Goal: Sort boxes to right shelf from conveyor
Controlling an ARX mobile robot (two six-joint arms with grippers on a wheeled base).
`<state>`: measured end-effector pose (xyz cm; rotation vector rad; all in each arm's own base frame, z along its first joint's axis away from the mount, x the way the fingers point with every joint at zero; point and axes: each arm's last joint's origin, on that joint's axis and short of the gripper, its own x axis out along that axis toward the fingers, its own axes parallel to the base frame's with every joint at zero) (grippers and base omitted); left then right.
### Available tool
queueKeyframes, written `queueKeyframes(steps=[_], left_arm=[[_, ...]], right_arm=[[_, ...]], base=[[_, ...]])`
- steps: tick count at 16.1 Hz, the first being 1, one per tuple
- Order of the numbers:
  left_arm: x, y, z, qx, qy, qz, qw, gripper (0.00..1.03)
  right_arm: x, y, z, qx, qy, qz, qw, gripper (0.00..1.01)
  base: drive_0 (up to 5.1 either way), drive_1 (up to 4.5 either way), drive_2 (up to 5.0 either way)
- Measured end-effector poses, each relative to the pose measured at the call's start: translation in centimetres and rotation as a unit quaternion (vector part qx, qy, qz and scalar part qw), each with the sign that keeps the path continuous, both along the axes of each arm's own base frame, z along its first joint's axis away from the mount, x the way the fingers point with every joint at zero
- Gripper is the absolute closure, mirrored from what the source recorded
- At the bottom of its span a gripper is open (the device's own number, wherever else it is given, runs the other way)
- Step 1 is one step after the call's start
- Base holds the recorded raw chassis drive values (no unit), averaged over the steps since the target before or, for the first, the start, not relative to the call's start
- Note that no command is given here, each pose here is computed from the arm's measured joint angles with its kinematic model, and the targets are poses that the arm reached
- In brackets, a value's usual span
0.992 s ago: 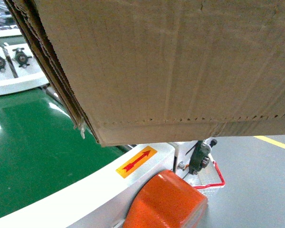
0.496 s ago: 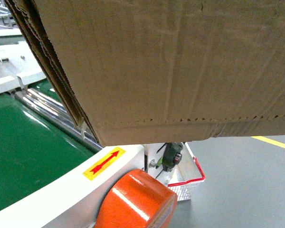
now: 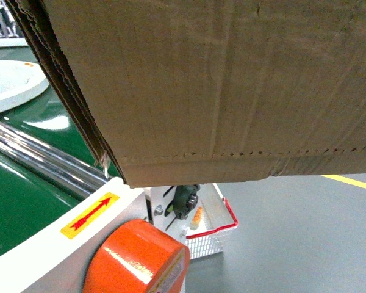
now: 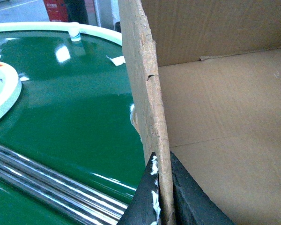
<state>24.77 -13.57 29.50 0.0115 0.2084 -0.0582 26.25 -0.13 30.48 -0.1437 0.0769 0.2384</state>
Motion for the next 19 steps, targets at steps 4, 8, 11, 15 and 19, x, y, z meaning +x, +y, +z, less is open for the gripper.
queueKeyframes(steps=[4, 8, 11, 15, 19], left_arm=[[0.00, 0.00, 0.00, 0.000, 0.000, 0.000, 1.0000, 1.01], [0.00, 0.00, 0.00, 0.000, 0.000, 0.000, 1.0000, 1.01], [0.00, 0.00, 0.00, 0.000, 0.000, 0.000, 1.0000, 1.01], [0.00, 0.00, 0.00, 0.000, 0.000, 0.000, 1.0000, 1.01], [0.00, 0.00, 0.00, 0.000, 0.000, 0.000, 1.0000, 1.01]], right_arm=[[0.00, 0.00, 0.00, 0.000, 0.000, 0.000, 1.0000, 0.99], [0.00, 0.00, 0.00, 0.000, 0.000, 0.000, 1.0000, 0.99], [0.00, 0.00, 0.00, 0.000, 0.000, 0.000, 1.0000, 0.99], [0.00, 0.00, 0.00, 0.000, 0.000, 0.000, 1.0000, 0.99], [0.00, 0.00, 0.00, 0.000, 0.000, 0.000, 1.0000, 0.99]], base=[[-1.2, -1.15, -1.2], [-1.2, -1.20, -1.2], [-1.2, -1.21, -1.2], [-1.2, -1.20, -1.2], [-1.3, -1.28, -1.3]])
